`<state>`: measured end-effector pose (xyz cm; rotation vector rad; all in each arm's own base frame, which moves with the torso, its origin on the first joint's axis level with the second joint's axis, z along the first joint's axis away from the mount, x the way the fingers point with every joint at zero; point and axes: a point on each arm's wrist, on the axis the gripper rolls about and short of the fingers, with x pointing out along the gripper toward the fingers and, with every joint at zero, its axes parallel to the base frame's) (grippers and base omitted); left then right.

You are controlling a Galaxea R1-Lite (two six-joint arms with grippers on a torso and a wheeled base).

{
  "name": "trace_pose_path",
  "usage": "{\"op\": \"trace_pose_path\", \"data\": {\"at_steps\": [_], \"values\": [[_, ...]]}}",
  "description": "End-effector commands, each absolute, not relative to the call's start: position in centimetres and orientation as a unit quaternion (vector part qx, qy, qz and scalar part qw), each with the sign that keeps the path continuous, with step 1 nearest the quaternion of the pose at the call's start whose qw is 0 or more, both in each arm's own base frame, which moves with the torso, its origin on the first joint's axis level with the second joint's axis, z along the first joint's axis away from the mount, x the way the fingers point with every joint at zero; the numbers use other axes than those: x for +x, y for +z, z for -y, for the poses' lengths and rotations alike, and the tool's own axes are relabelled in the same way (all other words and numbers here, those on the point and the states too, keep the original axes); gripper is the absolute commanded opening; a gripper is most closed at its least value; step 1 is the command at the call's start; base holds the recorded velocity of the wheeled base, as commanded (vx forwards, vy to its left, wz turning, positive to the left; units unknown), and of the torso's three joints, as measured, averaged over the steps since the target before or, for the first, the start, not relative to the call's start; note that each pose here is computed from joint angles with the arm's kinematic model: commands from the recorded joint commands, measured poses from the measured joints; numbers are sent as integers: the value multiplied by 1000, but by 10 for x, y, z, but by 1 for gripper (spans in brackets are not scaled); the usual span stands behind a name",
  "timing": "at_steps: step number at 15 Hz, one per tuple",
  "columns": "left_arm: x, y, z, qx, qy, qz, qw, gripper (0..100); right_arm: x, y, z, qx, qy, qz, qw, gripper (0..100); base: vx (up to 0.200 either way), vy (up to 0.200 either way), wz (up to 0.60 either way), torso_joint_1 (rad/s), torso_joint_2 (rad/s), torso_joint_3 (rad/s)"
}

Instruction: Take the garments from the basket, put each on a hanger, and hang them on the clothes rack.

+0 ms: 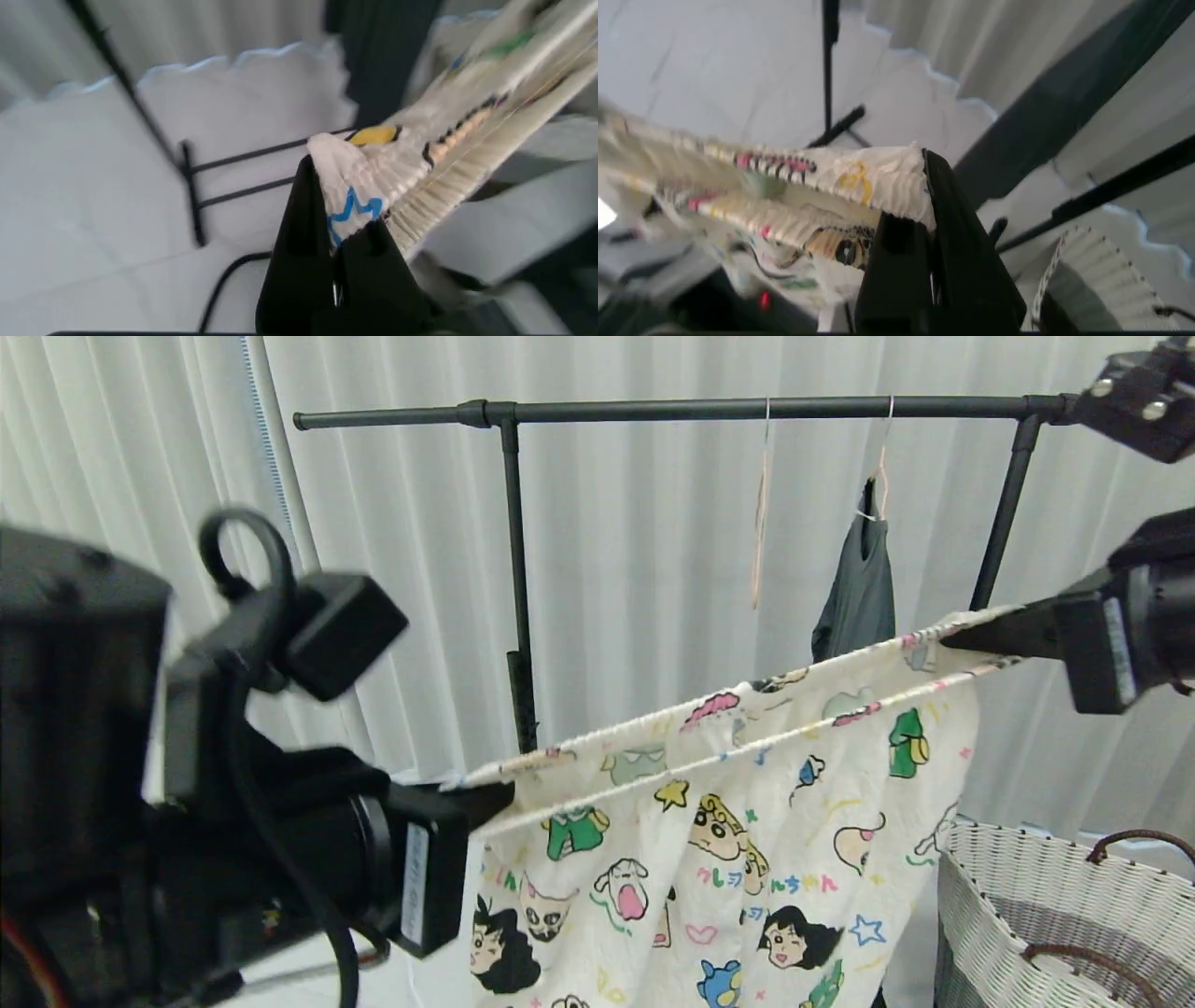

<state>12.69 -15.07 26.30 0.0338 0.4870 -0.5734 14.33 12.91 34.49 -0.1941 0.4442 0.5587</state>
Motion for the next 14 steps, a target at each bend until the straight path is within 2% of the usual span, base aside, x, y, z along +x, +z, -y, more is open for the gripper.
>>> {"op": "trace_pose_path", "data": {"at_steps": [1,3,5,7,10,14], "values": [[132,352,127,-45,-366,-220,903,0,112,361,-102,-83,305,-197,928,0,0,0,0,0,0,0],[150,378,132,-44,-353,-201,913,0,89,371,-84,-94,360,-205,905,0,0,0,0,0,0,0],[160,383,136,-19,-353,-182,918,0,74,384,-72,-83,408,-198,888,0,0,0,0,0,0,0],[156,380,142,8,-368,-180,912,0,84,394,-76,-70,401,-176,896,0,0,0,0,0,0,0],[147,381,148,13,-387,-177,905,0,105,405,-86,-56,383,-138,912,0,0,0,0,0,0,0],[133,382,141,15,-399,-177,900,0,121,406,-91,-69,365,-116,921,0,0,0,0,0,0,0]]}}
